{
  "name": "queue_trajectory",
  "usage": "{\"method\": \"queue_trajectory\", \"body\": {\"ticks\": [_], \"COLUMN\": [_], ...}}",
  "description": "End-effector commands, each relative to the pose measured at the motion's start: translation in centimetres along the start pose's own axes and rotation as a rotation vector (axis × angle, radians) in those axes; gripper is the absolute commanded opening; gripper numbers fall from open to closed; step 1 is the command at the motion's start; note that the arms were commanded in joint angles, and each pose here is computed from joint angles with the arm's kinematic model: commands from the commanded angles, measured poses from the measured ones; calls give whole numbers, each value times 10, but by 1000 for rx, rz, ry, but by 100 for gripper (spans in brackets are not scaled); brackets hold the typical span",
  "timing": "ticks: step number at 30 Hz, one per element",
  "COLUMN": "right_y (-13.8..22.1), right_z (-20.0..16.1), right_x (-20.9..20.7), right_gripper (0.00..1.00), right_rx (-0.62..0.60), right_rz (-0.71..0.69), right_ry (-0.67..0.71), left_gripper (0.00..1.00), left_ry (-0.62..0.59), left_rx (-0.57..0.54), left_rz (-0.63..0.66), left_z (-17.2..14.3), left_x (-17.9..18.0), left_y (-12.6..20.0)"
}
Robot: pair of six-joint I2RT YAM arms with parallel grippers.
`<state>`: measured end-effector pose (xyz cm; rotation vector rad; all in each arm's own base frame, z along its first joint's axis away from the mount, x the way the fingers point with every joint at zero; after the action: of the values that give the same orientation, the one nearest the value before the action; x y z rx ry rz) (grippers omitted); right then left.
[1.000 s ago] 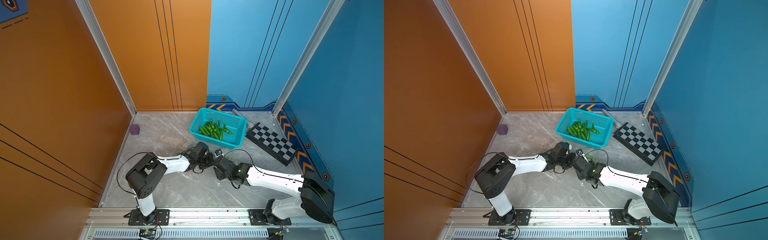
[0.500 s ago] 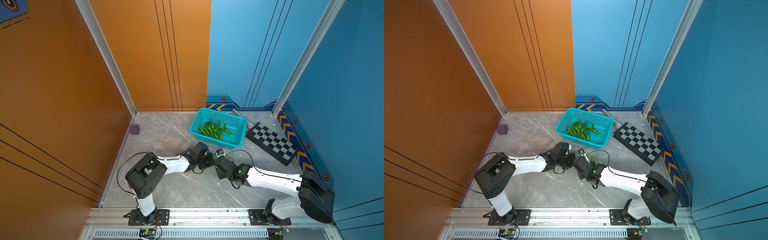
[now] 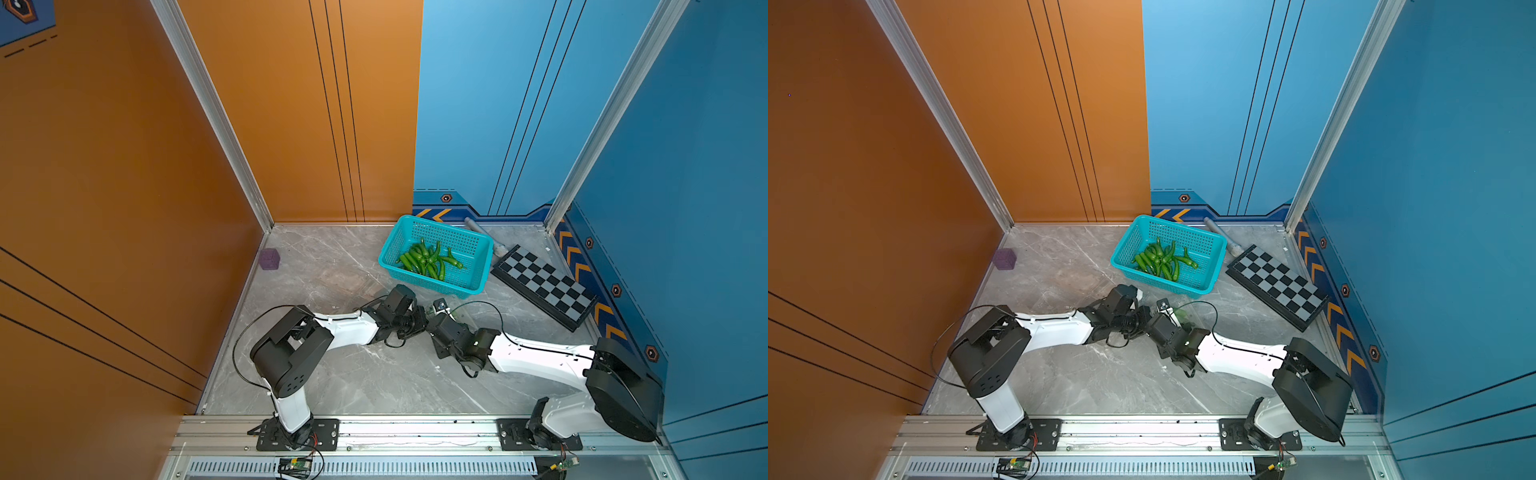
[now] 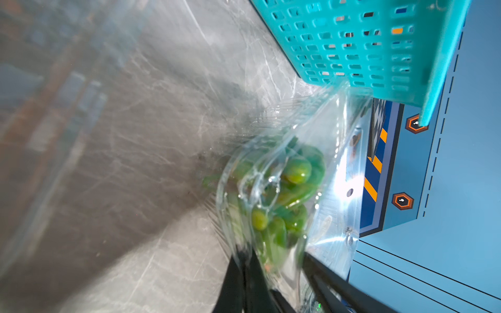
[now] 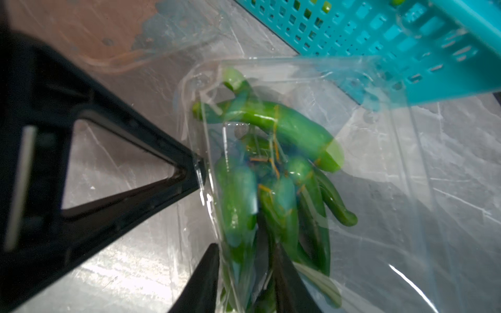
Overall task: Take small green peppers out of containers
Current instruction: Open the packing box at the center of the board.
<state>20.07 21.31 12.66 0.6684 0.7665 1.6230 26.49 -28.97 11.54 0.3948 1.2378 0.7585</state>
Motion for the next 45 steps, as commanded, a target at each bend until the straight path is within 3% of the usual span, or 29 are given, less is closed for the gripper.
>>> {"method": "queue_trajectory", "body": {"ticks": [1,5,17,31,36,38,41,45], "right_y": [-9,-6,45,66,65,66,70,77], "right_z": [-28,-26,5,13,19,23,29,36], "right_x": [-20,-22,-38,-76,-86,-87,-87,-93], "right_gripper": [12,0,0,0,16,34,43,46], "right_rx": [125,119,37,5,13,9,-2,-23], "right_rz": [-100,-98,47,110,111,103,110,91], "right_ry": [46,40,-97,-260,-292,-283,-276,-274], "left_gripper": [0,0,0,0,0,0,0,0], "left_ry": [11,13,35,22,17,17,19,14], "left_rx": [22,19,27,27,28,32,32,27], "left_rz": [31,32,58,37,33,33,35,30], "left_z": [-5,-5,-6,-4,-4,-5,-5,-5], "left_x": [10,11,19,12,11,11,12,10], "left_y": [5,5,0,1,1,1,1,3]}}
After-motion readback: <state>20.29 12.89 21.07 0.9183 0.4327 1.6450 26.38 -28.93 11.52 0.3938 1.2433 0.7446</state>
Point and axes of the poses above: each gripper's point midway between its finger pads, its own y axis back along the fingers, its own x axis along the line the jaws close on, z = x × y, the point moved 8 cm from there along y, back along the fingers, and after that the axes turned 11 degrees about -y, right-handed, at the moved point
